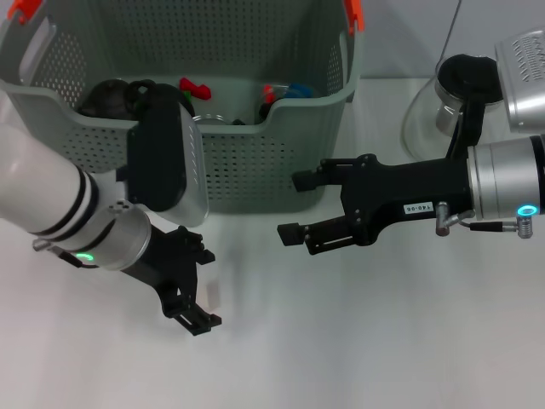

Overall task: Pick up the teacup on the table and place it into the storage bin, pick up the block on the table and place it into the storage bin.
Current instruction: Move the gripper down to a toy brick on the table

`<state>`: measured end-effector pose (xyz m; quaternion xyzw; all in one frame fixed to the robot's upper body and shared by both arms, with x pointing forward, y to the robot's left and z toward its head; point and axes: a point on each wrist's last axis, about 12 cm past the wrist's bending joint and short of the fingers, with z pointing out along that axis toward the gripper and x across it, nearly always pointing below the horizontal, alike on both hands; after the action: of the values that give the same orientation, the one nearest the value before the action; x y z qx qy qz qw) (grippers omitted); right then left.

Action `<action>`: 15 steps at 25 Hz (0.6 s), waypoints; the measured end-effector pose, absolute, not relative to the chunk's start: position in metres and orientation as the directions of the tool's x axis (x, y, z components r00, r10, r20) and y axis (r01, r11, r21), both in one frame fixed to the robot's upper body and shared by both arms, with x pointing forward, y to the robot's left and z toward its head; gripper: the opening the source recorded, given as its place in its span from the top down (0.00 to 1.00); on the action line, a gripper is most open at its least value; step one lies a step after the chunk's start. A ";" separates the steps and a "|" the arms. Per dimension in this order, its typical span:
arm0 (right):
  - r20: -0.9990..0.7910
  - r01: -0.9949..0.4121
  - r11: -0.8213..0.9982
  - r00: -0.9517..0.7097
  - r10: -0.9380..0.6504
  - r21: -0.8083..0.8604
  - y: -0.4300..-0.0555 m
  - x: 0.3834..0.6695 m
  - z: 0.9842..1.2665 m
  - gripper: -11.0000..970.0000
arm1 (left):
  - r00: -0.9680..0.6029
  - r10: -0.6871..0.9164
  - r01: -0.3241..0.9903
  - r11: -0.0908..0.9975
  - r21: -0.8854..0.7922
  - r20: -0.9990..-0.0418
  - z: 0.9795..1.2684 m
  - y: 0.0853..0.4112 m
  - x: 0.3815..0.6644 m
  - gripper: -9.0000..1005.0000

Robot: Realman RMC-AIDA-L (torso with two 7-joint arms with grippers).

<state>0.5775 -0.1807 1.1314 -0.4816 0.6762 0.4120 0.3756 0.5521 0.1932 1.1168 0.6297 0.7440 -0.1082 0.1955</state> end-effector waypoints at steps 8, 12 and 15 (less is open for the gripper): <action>-0.903 -0.958 0.202 -0.261 -0.341 0.201 -0.182 0.577 1.130 0.04 | -0.123 0.918 0.981 0.169 0.092 -0.378 1.108 0.190 0.557 0.11; -0.903 -0.958 0.205 -0.262 -0.340 0.201 -0.182 0.578 1.130 0.04 | -0.126 0.925 0.981 0.170 0.092 -0.358 1.106 0.190 0.558 0.12; -0.904 -0.958 0.206 -0.262 -0.338 0.201 -0.182 0.578 1.130 0.04 | -0.129 0.930 0.981 0.171 0.095 -0.344 1.105 0.189 0.557 0.13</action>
<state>0.5779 -0.1818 1.1298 -0.4767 0.6793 0.4120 0.3763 0.5574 0.1895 1.1046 0.6393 0.7472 -0.0770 0.1646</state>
